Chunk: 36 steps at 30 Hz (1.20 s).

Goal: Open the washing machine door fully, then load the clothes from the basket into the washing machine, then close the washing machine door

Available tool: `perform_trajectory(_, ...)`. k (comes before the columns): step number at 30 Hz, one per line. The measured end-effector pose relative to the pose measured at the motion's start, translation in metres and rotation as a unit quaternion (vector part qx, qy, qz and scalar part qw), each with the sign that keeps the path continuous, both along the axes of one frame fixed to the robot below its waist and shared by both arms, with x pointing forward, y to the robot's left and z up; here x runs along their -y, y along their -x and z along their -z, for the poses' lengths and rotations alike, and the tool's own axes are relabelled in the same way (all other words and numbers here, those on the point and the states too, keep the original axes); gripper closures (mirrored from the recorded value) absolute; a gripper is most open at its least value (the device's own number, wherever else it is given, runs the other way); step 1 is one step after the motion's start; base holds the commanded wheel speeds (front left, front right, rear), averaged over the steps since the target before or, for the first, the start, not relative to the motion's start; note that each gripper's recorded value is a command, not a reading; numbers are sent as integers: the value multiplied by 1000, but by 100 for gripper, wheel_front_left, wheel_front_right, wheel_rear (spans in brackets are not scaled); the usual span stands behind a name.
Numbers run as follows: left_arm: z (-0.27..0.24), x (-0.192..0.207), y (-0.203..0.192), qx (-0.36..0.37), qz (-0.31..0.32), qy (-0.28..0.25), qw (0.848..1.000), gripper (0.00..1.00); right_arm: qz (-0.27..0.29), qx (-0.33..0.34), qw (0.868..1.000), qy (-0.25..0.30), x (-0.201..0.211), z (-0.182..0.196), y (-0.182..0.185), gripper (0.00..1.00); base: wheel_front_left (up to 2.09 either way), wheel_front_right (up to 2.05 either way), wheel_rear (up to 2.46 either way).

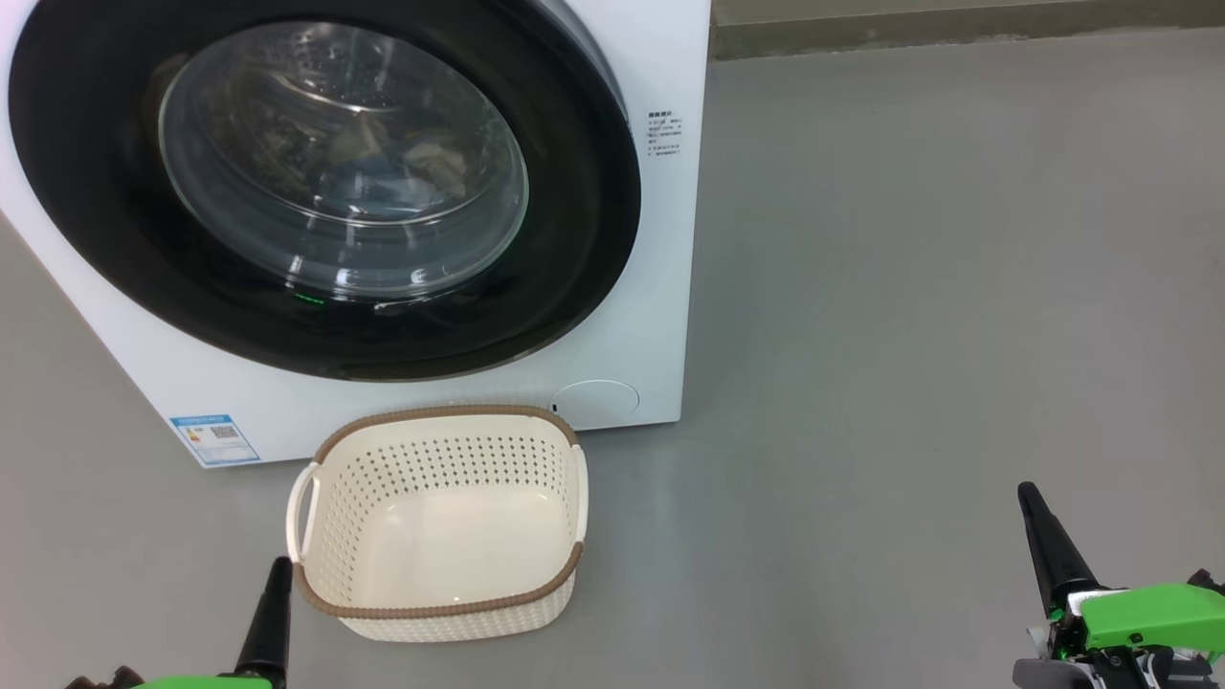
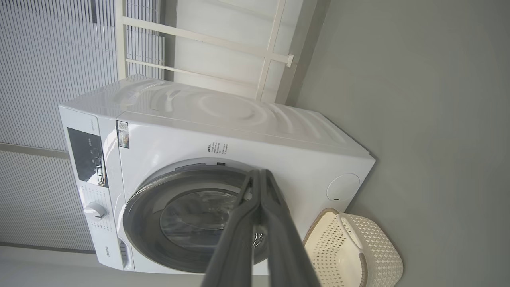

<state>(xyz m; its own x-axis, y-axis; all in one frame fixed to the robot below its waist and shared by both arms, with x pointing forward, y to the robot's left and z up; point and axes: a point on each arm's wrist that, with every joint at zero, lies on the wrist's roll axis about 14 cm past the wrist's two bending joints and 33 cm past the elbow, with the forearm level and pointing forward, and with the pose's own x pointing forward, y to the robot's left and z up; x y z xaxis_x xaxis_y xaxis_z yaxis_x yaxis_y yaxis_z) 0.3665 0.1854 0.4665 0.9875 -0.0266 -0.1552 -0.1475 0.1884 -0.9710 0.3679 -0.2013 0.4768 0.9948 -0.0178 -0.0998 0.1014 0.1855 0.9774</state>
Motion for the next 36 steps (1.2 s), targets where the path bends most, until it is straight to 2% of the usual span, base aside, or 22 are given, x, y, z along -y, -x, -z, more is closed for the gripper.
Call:
perform_trajectory(17,-12,-2,-10,30,-9,90,995,100,15,13,995,-94,4,-4,-7,100,0,0,0)
perform_trajectory(36,-13,-4,-10,32,-12,93,995,100,15,14,995,-100,4,-5,-8,100,0,0,0)
